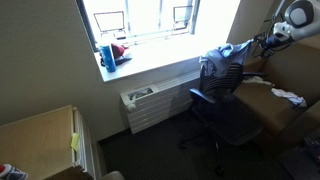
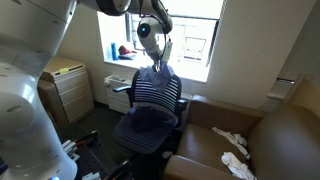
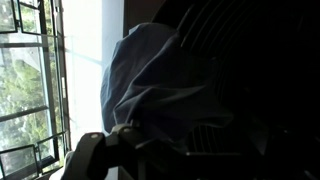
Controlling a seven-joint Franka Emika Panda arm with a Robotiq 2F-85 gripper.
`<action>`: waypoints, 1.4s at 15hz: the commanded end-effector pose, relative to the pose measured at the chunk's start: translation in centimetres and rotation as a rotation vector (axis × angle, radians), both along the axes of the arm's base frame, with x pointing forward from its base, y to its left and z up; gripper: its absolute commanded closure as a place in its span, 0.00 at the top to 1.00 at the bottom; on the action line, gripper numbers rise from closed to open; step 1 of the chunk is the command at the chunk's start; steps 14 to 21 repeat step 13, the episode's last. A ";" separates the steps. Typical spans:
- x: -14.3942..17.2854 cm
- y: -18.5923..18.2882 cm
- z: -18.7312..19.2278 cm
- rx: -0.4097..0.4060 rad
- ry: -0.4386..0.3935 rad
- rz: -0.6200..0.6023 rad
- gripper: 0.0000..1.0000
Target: Take the grey shirt off the seat and put it on the back of the black chair
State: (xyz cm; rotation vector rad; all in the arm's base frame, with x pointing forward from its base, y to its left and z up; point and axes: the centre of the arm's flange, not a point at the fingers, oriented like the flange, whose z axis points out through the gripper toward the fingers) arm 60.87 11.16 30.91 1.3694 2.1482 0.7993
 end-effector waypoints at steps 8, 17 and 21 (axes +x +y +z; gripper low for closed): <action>-7.7 -18.4 -4.4 -0.281 0.148 0.392 1.00; -10.8 -16.7 -9.1 -0.272 0.145 0.345 1.00; -10.8 -16.7 -9.1 -0.272 0.145 0.345 1.00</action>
